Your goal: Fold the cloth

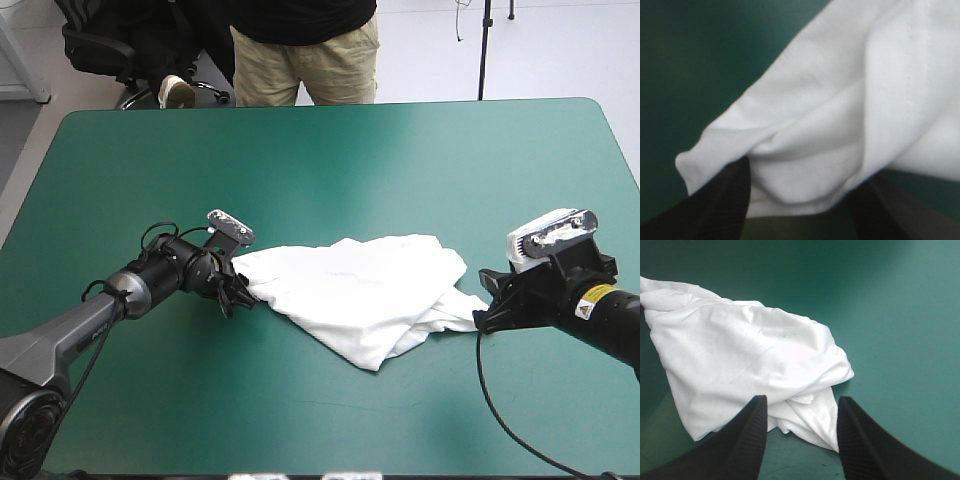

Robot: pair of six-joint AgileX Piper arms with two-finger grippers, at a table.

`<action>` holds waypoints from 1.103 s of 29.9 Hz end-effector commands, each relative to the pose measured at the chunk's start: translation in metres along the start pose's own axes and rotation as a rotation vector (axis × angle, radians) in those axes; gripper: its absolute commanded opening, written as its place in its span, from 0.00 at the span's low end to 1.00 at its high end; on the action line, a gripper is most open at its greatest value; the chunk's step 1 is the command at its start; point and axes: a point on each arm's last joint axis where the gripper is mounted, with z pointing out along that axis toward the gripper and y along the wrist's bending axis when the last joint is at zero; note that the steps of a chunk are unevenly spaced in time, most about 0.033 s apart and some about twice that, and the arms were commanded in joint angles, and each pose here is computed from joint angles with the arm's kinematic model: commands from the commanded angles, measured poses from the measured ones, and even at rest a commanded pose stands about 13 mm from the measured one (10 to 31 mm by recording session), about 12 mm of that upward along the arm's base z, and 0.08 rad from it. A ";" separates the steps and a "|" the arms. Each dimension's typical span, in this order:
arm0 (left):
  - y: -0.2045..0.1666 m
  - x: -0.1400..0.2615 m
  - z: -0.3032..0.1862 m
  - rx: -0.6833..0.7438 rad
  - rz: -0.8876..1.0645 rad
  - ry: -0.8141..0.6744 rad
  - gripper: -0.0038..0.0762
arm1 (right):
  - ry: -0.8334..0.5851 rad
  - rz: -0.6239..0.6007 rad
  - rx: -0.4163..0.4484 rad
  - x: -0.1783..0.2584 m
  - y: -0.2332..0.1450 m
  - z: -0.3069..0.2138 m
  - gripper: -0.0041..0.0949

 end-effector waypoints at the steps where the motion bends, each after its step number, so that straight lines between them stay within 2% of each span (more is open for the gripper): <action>1: 0.009 -0.009 -0.003 -0.014 -0.070 -0.070 0.44 | -0.093 -0.004 0.008 -0.012 -0.001 -0.006 0.46; 4: 0.012 -0.005 0.000 -0.008 -0.101 -0.033 0.09 | -0.086 -0.016 0.016 -0.011 -0.001 -0.006 0.46; 5: 0.013 -0.005 0.000 -0.009 -0.104 -0.031 0.03 | -0.083 -0.016 0.018 -0.011 -0.002 -0.006 0.46; 9: 0.015 -0.004 0.001 -0.007 -0.113 -0.026 0.03 | -0.021 0.019 0.031 -0.007 -0.003 -0.003 0.46; 15: 0.014 0.000 0.001 0.001 -0.109 0.020 0.03 | 0.240 -0.011 0.109 0.008 -0.015 0.030 0.46; 22: 0.013 0.003 0.000 0.009 -0.115 0.046 0.03 | 0.417 -0.025 0.100 0.033 -0.021 0.090 0.55; 28: 0.012 0.003 0.000 0.013 -0.119 0.049 0.03 | 0.494 -0.026 0.096 0.054 -0.023 0.129 0.55; 33: 0.012 0.003 0.000 0.018 -0.126 0.051 0.03 | 0.552 -0.036 0.137 0.062 -0.032 0.161 0.54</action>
